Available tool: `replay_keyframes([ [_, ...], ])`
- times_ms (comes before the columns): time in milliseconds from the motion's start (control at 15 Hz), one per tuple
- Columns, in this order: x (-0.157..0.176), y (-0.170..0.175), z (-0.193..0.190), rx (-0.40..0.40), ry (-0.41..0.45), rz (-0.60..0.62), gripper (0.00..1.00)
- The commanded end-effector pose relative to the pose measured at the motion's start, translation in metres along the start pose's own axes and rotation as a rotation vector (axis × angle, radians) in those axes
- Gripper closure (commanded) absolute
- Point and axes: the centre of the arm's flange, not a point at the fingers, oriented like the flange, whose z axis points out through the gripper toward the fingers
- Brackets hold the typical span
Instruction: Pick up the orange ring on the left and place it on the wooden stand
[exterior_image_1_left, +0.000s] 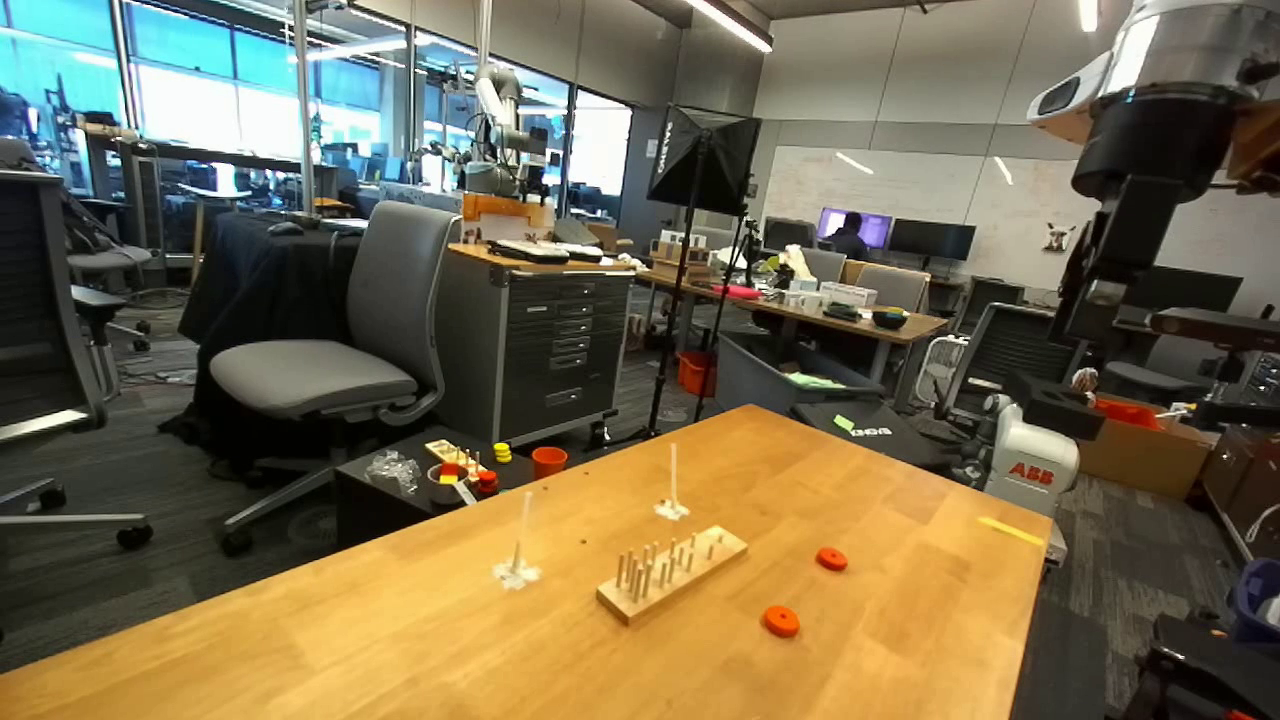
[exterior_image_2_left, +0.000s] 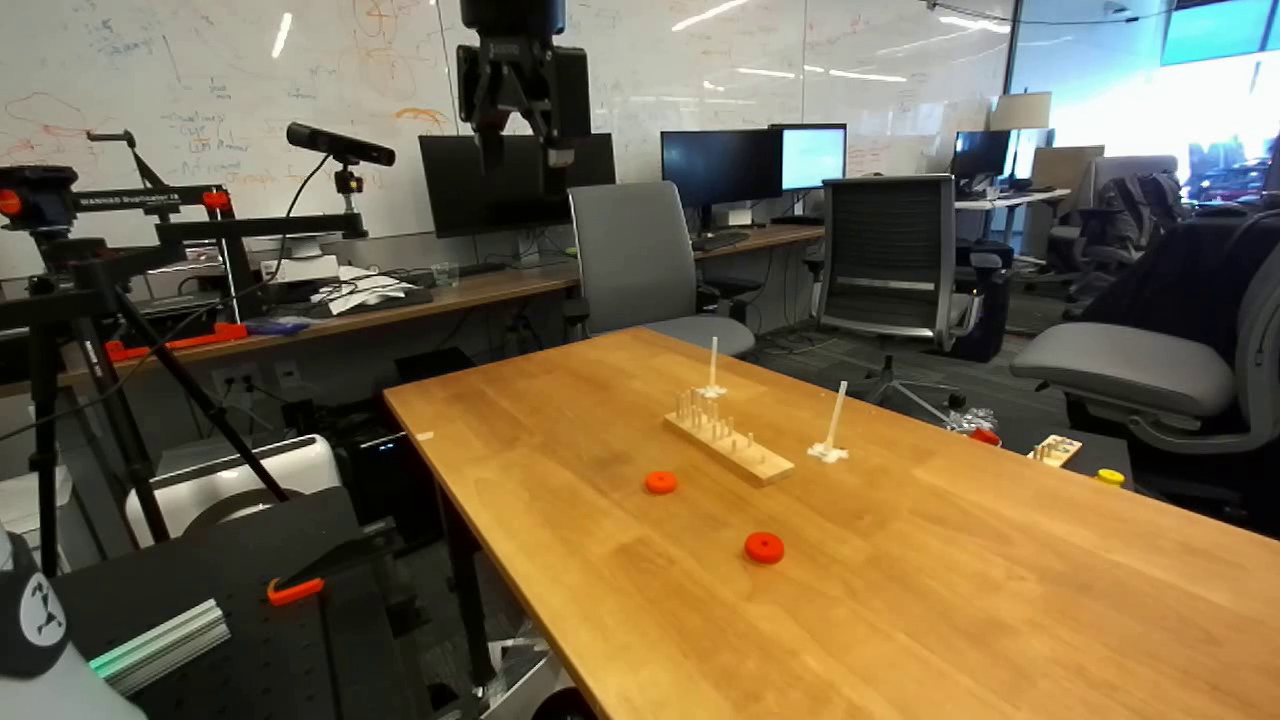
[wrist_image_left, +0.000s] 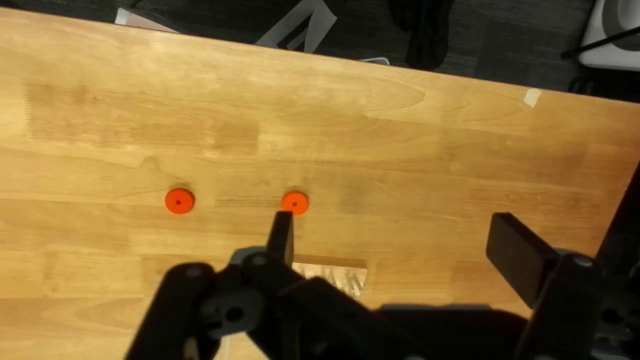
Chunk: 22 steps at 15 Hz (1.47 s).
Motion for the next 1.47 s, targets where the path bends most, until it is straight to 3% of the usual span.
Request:
replay_keyframes([
  [0,0.032,-0.009,-0.01,0.013,0.049,0.051,0.0],
  [267,0.091,-0.011,-0.002,-0.013,0.124,0.153,0.0],
  [600,0.141,0.008,0.041,-0.058,0.056,0.285,0.0],
  [1067,0.162,0.047,0.102,-0.076,-0.063,0.404,0.0],
  [1133,0.145,0.042,0.102,-0.072,-0.046,0.368,0.0],
  [1400,0.152,0.048,0.113,-0.072,-0.062,0.389,0.0],
])
